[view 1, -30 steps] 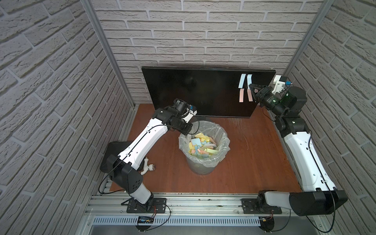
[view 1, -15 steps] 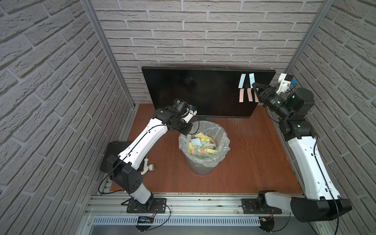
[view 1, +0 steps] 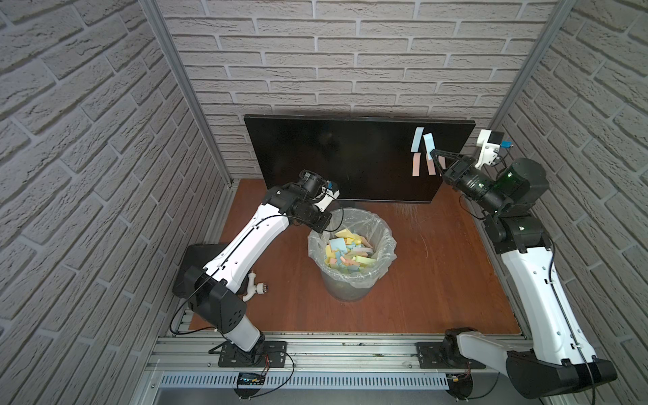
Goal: Remove the sticky note from the monitor
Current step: Place the sticky note in the trash bin.
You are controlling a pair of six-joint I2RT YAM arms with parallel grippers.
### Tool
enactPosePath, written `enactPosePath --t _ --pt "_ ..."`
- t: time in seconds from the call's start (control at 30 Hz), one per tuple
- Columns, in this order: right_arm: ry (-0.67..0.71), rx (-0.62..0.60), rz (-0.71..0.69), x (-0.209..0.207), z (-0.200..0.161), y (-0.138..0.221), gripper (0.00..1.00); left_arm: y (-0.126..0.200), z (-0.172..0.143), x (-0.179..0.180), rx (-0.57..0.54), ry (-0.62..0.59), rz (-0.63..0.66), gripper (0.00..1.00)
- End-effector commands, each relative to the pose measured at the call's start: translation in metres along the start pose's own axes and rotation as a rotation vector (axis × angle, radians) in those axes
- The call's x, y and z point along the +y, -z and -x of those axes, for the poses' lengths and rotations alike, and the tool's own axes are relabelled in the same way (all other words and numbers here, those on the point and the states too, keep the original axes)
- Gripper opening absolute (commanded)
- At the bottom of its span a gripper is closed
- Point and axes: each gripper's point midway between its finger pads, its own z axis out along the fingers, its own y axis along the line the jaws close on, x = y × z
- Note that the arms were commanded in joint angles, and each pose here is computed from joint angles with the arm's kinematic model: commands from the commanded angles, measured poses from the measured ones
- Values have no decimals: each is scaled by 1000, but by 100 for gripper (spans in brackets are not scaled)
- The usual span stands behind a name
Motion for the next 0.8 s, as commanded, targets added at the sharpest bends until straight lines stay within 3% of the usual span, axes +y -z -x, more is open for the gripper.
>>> enactPosePath --t 0.0,0.37,0.77 --pt "158 138 -24 6 -54 2 3 6 8 -4 -23 -29 -17 17" --pt "458 543 -162 -26 -215 -11 3 6 8 -3 -23 -30 -14 17" --pt "571 691 -272 -66 -280 -18 3 5 8 -3 -21 -32 -11 17"
